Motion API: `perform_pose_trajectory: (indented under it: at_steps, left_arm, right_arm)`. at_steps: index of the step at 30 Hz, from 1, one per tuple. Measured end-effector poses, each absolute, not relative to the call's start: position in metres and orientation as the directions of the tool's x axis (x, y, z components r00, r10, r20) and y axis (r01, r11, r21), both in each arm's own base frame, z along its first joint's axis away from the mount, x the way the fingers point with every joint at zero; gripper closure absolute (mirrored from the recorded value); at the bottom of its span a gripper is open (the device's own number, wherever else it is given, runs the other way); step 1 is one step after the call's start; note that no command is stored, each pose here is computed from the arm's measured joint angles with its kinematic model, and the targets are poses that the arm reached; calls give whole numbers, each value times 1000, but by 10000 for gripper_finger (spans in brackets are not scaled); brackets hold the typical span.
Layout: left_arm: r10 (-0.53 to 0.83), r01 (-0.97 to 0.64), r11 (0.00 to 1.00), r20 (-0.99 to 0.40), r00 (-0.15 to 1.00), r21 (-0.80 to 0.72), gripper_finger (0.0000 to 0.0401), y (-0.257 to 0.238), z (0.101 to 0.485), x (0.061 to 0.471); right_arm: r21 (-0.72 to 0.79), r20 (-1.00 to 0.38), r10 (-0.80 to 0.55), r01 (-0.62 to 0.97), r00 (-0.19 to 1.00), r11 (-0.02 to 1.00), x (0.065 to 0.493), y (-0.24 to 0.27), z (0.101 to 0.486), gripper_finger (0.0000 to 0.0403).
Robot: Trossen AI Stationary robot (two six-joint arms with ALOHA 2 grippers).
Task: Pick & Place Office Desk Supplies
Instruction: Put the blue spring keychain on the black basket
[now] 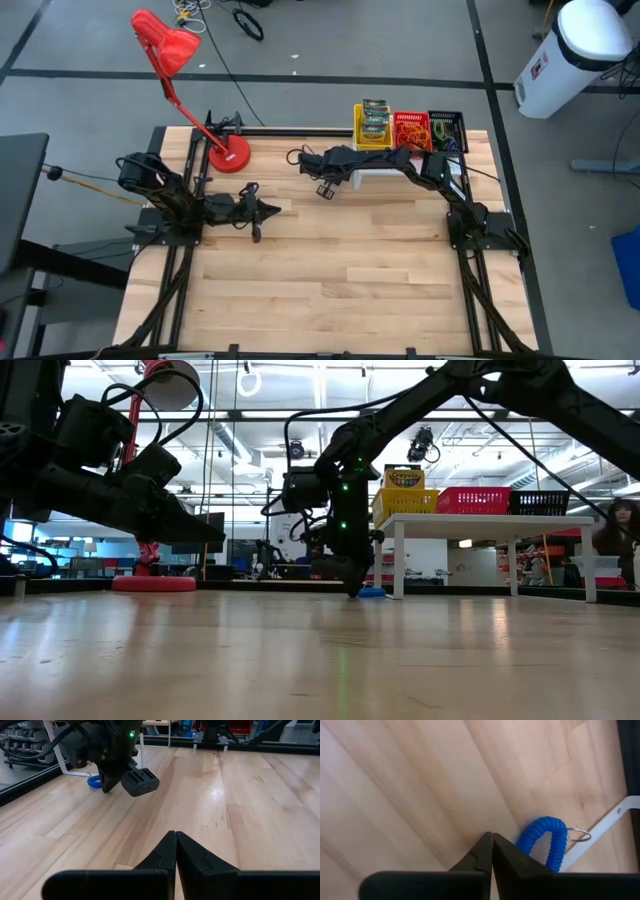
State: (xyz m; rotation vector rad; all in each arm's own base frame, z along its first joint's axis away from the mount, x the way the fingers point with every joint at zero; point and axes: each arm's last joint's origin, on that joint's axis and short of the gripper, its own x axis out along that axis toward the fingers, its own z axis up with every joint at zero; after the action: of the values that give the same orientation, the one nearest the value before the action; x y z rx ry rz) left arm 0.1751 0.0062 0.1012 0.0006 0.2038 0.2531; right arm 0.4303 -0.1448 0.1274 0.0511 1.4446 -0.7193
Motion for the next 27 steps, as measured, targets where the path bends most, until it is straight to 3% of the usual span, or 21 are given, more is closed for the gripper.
perform_pose_trajectory:
  at_steps: [5,16,27]
  left_arm:
    - [248,-248,968,-200,948,27,391,6,101,175]
    - [248,-251,968,-200,948,14,391,6,101,175]
    - [248,-251,968,-200,948,13,391,6,101,175]
  right_arm:
    - [-406,-895,-445,476,-34,781,431,-138,134,391]
    - [-450,-869,-494,479,-39,754,431,-138,140,296]
    - [-491,-846,-532,457,-47,742,430,-142,141,247]
